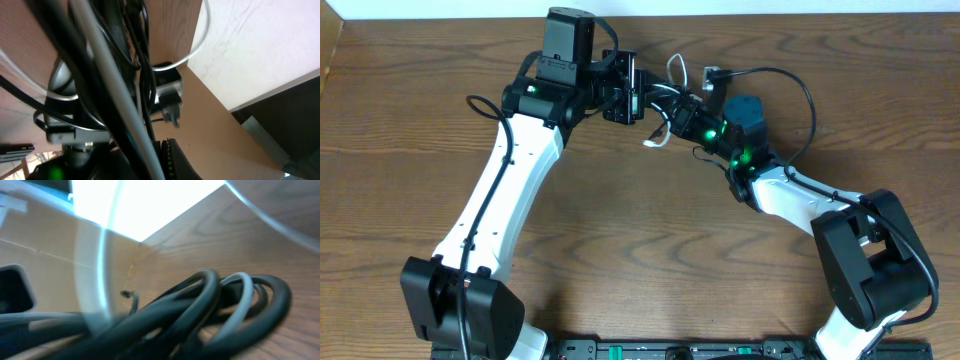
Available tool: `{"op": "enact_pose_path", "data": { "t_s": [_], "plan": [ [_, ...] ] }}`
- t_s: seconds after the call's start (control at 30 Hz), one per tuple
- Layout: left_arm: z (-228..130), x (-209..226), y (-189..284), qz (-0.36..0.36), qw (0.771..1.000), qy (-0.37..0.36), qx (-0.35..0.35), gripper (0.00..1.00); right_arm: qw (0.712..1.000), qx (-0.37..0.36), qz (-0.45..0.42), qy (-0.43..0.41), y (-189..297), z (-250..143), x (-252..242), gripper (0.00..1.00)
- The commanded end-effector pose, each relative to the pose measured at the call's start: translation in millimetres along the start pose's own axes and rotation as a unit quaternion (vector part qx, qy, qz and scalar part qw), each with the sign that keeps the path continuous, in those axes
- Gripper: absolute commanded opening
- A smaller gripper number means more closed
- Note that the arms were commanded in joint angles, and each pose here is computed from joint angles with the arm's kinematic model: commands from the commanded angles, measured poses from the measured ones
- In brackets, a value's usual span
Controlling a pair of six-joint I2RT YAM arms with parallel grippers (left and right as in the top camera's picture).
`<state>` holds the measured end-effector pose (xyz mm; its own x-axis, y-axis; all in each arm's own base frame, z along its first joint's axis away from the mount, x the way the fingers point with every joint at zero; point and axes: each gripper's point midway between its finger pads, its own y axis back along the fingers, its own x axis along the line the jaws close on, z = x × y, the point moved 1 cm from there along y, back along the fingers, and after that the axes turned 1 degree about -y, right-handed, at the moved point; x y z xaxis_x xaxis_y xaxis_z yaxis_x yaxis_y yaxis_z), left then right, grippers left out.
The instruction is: Untangle cables
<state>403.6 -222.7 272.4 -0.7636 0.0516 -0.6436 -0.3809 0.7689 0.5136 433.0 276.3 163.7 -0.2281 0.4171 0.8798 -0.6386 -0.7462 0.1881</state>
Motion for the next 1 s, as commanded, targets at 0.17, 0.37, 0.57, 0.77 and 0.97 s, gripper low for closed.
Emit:
{"op": "enact_pose_path", "data": {
  "t_s": [0.17, 0.37, 0.57, 0.77, 0.97],
  "plan": [
    [7.3, -11.1, 19.9, -0.023, 1.000, -0.012, -0.001, 0.07, 0.996, 0.069, -0.049, -0.016, 15.3, -9.8, -40.2, 0.01],
    [52.3, -22.9, 44.6, -0.044, 0.990, -0.112, -0.072, 0.08, 0.980, 0.150, -0.116, -0.055, 46.9, -27.4, -89.1, 0.01],
    [80.4, -19.0, 65.1, -0.026, 0.967, -0.233, -0.105, 0.07, 0.959, 0.187, -0.199, -0.075, 83.2, -36.6, -133.4, 0.01],
    [100.2, 2.6, 76.5, 0.028, 0.945, -0.299, -0.127, 0.08, 0.921, 0.182, -0.338, -0.071, 133.9, -32.2, -176.4, 0.01],
    [105.7, 9.9, 78.1, 0.057, 0.921, -0.362, -0.134, 0.08, 0.877, 0.134, -0.461, -0.017, 194.9, 0.8, -181.1, 0.01]
  ]
}}
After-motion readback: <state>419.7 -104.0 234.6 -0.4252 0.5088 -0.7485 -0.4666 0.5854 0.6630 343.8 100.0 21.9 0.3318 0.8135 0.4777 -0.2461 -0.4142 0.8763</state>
